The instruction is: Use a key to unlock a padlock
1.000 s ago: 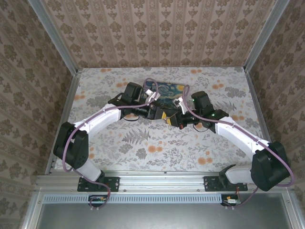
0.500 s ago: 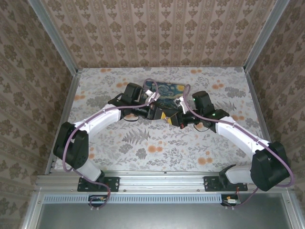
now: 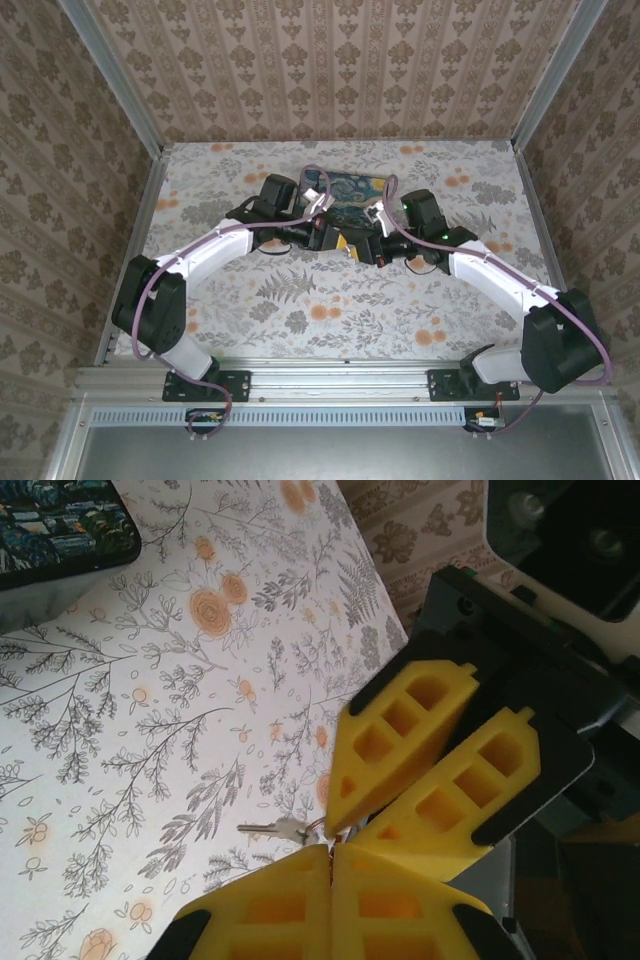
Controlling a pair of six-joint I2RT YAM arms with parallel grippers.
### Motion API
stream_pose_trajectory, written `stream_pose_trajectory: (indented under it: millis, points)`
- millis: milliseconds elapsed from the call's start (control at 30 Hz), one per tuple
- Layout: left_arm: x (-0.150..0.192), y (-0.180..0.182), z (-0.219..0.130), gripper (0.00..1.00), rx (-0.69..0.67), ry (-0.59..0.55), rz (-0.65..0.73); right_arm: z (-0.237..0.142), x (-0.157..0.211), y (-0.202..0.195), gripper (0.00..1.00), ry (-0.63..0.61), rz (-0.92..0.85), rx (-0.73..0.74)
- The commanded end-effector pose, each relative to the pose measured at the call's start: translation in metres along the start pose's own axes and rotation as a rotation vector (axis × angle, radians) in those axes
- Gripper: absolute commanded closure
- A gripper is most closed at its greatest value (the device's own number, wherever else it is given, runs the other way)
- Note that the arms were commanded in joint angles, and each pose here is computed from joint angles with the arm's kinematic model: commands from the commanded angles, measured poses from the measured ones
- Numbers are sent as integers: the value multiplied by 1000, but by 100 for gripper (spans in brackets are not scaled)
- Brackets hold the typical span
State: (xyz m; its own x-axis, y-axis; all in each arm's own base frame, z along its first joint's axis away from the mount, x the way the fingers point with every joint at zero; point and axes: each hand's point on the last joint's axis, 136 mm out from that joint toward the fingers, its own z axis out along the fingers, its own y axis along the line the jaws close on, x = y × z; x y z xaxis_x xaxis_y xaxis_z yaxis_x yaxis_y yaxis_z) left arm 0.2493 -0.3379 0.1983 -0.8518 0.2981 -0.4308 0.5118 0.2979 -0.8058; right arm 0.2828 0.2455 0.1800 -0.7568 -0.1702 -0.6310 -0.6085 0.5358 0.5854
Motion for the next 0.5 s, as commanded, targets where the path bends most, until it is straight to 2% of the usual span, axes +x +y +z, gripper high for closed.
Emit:
stream_pose_trajectory:
  millis: [0,367,467]
  points:
    - [-8,-7,-11,100,30,-48,-9,-9,-13,-5,74,-37,17,20]
    - [-16,-6,-13,100,35,-75,-37,-6,-25,1,57,-90,23,-45]
    - [-19,-9,-15,100,44,-85,-33,-1,-27,-2,56,-91,44,-53]
